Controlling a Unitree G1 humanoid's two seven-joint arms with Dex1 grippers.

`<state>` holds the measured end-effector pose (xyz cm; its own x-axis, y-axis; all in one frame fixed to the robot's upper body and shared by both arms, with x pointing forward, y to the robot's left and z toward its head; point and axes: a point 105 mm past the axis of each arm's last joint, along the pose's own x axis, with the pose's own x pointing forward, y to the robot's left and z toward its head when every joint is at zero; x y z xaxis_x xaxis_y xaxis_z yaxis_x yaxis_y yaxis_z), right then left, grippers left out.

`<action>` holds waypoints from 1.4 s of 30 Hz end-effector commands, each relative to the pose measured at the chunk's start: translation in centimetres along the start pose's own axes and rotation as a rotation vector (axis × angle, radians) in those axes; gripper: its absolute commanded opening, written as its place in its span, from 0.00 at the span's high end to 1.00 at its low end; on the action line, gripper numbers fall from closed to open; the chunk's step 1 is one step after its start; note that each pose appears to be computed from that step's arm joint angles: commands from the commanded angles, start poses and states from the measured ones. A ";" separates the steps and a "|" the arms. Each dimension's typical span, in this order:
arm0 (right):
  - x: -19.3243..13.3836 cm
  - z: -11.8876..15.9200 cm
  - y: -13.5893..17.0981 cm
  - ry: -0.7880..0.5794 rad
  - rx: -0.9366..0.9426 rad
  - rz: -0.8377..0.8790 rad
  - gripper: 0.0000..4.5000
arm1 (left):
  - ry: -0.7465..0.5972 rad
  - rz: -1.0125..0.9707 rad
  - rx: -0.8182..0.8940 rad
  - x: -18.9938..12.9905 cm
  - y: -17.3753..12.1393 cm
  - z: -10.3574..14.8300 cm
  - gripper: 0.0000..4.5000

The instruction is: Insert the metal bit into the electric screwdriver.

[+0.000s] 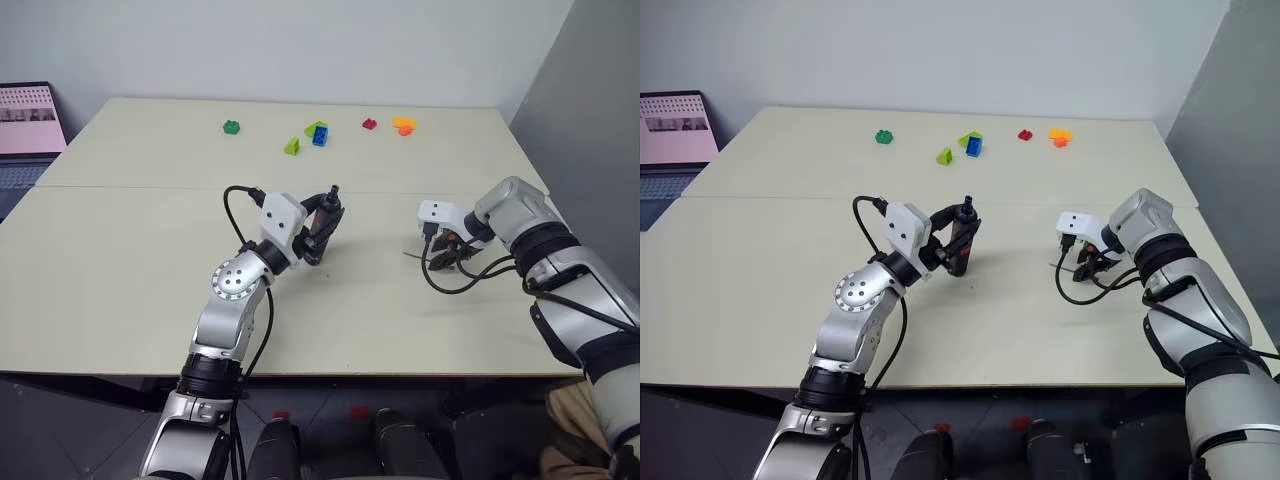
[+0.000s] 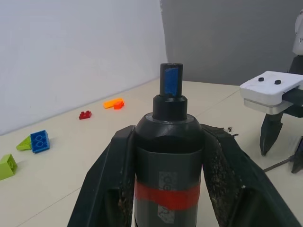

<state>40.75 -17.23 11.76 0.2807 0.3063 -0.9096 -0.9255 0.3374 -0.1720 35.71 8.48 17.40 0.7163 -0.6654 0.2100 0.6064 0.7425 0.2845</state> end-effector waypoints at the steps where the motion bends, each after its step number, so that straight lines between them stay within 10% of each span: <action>1: -0.4 0.0 -0.4 0.011 -0.003 -0.018 0.70 | 0.061 0.001 -0.018 -0.5 -0.1 -1.5 0.63; 7: -0.2 0.4 -0.3 -0.007 -0.010 -0.010 0.99 | 0.066 0.006 -0.016 -0.7 0.1 -1.6 0.64; 15: -1.8 2.8 -0.9 -0.196 0.058 -0.042 1.00 | 0.005 -0.009 -0.081 -0.9 -0.1 0.1 0.64; 31: -13.2 6.5 2.3 -1.128 0.158 -0.323 1.00 | -0.140 -0.066 -0.209 1.6 -3.7 5.6 0.64; 42: -16.9 8.2 5.5 -1.497 0.259 -0.230 1.00 | -0.124 -0.174 -0.132 0.8 -6.1 3.1 0.64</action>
<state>34.10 -13.55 27.47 0.5852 0.7593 0.2846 -0.7902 0.6127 -0.0099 32.02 3.71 17.70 0.5856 -0.7766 0.2322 0.7624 0.6250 0.1677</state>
